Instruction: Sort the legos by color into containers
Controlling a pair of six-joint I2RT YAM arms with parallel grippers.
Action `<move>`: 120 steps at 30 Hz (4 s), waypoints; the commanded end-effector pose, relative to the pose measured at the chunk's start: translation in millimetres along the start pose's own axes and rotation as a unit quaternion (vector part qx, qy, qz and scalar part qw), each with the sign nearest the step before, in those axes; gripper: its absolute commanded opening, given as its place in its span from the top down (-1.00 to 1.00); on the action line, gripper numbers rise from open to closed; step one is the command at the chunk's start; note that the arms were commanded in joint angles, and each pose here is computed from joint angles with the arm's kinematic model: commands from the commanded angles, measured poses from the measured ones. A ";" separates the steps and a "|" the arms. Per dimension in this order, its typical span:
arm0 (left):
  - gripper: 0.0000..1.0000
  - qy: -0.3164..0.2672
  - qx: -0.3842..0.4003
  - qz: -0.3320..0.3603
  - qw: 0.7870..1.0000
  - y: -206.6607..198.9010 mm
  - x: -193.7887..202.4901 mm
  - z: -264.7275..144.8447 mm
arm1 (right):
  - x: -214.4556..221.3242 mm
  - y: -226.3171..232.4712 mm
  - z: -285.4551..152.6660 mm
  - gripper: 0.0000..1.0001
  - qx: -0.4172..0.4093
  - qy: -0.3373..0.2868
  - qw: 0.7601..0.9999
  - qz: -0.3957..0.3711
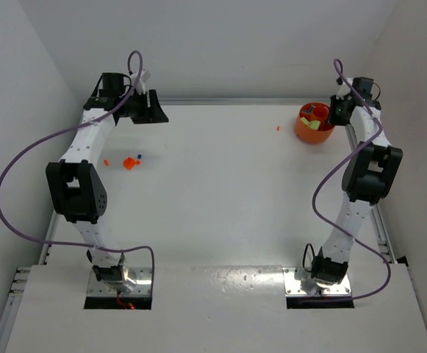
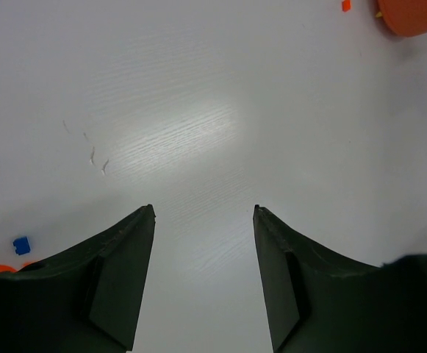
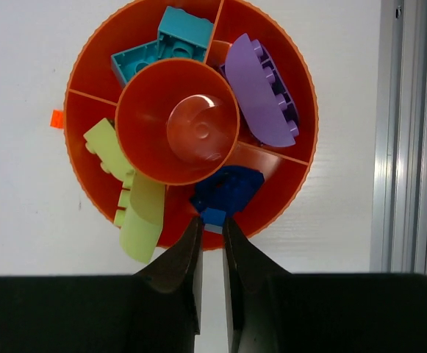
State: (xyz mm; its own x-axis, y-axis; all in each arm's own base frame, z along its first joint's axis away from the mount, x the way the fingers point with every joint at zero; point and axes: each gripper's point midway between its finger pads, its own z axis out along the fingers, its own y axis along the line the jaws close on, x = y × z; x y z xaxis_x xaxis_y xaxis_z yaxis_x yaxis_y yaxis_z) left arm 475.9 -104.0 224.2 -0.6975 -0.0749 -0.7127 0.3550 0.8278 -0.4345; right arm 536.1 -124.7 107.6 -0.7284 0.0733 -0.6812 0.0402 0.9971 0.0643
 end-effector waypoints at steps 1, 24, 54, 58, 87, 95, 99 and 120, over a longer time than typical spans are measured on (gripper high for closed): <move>-0.24 -0.017 0.002 0.019 1.000 -6.5 -16.2 -2.2 | -26.5 -7.6 -3.9 0.73 0.013 -0.036 0.999 0.001; -0.08 0.086 -0.154 0.035 0.984 87.4 34.2 -10.0 | -40.0 51.8 -74.7 0.36 -0.079 -0.079 0.993 -0.030; 0.13 0.209 -0.319 0.045 0.923 174.6 127.8 41.3 | -36.4 79.1 -94.8 0.33 -0.114 -0.084 0.989 -0.037; 0.13 0.214 -0.315 0.043 0.924 175.8 133.5 45.0 | -37.7 78.6 -92.8 0.33 -0.114 -0.084 0.989 -0.037; 0.25 0.228 -0.316 0.026 0.921 205.0 149.7 50.3 | -38.5 82.5 -88.7 0.29 -0.117 -0.080 0.989 -0.039; 0.42 0.234 -0.310 0.027 0.921 207.8 155.9 55.8 | -38.5 86.8 -88.2 0.29 -0.120 -0.080 0.988 -0.047; 0.52 0.242 -0.303 0.018 0.921 212.6 164.9 58.5 | -38.5 92.7 -88.1 0.29 -0.128 -0.080 0.987 -0.055; 0.95 0.095 0.270 -0.124 0.950 -22.8 67.3 44.1 | 17.4 254.5 -149.0 0.05 -0.402 -0.165 0.876 -0.211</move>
State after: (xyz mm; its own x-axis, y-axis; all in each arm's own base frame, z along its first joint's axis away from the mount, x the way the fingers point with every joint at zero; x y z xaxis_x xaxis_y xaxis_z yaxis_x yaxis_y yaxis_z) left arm 456.7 -110.3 79.5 -0.9063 -0.0709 -0.4166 0.2636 0.6757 -0.6885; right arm 434.0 92.8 176.2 -0.5320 -0.1598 -0.8315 -0.6178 0.7448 0.2521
